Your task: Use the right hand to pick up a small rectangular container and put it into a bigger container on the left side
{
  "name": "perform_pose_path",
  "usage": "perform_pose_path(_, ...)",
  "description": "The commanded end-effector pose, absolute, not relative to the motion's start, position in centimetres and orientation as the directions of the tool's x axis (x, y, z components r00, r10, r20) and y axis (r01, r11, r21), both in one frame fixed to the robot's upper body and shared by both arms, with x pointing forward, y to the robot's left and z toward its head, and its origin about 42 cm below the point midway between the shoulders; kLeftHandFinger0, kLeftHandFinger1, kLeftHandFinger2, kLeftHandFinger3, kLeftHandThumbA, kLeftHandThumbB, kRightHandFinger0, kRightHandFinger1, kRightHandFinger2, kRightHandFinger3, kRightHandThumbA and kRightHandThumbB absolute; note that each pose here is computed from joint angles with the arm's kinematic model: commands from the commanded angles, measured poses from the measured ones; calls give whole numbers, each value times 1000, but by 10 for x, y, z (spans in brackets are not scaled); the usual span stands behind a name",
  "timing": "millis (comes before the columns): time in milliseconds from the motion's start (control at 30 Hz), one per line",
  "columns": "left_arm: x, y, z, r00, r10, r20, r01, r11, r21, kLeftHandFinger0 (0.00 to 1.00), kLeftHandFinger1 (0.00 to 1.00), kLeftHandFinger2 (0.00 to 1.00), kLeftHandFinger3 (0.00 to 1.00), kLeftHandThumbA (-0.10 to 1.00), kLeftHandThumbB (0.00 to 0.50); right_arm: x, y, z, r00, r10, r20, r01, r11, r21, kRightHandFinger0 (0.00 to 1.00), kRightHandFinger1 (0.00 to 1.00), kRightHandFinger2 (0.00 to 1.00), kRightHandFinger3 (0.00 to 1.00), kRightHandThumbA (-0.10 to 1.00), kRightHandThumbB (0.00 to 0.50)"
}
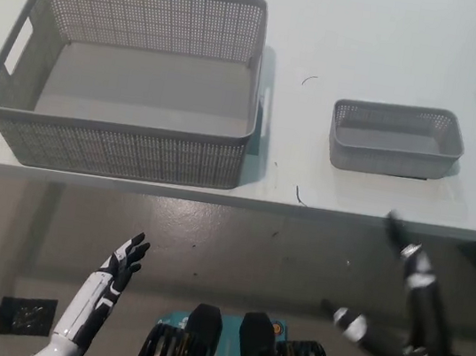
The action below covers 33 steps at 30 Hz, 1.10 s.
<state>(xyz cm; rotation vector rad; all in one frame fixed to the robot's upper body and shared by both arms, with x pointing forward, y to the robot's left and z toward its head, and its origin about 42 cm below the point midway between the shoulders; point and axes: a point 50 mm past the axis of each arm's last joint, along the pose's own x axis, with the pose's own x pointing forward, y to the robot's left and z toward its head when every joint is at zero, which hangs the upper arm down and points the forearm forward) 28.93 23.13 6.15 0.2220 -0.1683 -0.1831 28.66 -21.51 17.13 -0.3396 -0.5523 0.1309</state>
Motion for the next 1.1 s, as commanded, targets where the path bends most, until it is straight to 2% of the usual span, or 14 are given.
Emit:
perform_pose_path(0, 296, 236, 85, 937, -219, 272, 142, 951, 275, 1000, 1000, 1000, 1000, 1000, 298, 297, -240, 272, 717, 301, 629, 124, 833, -540, 1000, 1000, 1000, 1000, 1000, 291)
perform_pose_path(100, 298, 236, 86, 936, -220, 275, 144, 952, 271, 1000, 1000, 1000, 1000, 1000, 304, 308, -257, 311, 726, 346, 594, 175, 743, -646, 1000, 1000, 1000, 1000, 1000, 296)
perform_pose_path(167, 300, 236, 87, 934, -226, 276, 148, 950, 274, 1000, 1000, 1000, 1000, 1000, 305, 332, -275, 355, 756, 386, 528, 195, 637, -745, 1000, 1000, 1000, 1000, 1000, 348)
perform_pose_path(233, 301, 237, 88, 934, -225, 277, 147, 950, 276, 1000, 1000, 1000, 1000, 1000, 310, 347, -281, 376, 766, 404, 500, 206, 583, -786, 1000, 1000, 1000, 1000, 1000, 350)
perform_pose_path(300, 301, 237, 87, 935, -229, 273, 150, 948, 280, 1000, 1000, 1000, 1000, 1000, 311, 371, -288, 410, 807, 417, 419, 198, 477, -856, 1000, 1000, 1000, 1000, 1000, 386)
perform_pose_path(433, 299, 235, 85, 933, -243, 266, 165, 945, 283, 1000, 1000, 1000, 1000, 1000, 303, 417, -288, 469, 892, 384, 238, 119, 310, -943, 1000, 1000, 1000, 1000, 1000, 400)
perform_pose_path(600, 300, 234, 84, 933, -249, 261, 170, 942, 289, 1000, 1000, 1000, 1000, 1000, 310, 471, -273, 515, 941, 337, 14, -50, 182, -982, 1000, 1000, 1000, 1000, 1000, 477)
perform_pose_path(800, 300, 232, 85, 931, -257, 261, 173, 937, 304, 1000, 1000, 1000, 1000, 1000, 311, 534, -244, 511, 943, 295, -156, -187, 83, -979, 1000, 1000, 1000, 1000, 1000, 476)
perform_pose_path(867, 300, 232, 85, 929, -260, 262, 172, 934, 314, 1000, 1000, 1000, 1000, 1000, 320, 544, -235, 509, 937, 271, -221, -238, 29, -971, 1000, 1000, 1000, 1000, 1000, 454)
perform_pose_path(1067, 302, 233, 88, 924, -276, 264, 179, 923, 340, 1000, 1000, 1000, 1000, 1000, 302, 567, -211, 498, 894, 225, -388, -394, -18, -919, 1000, 1000, 1000, 1000, 1000, 461)
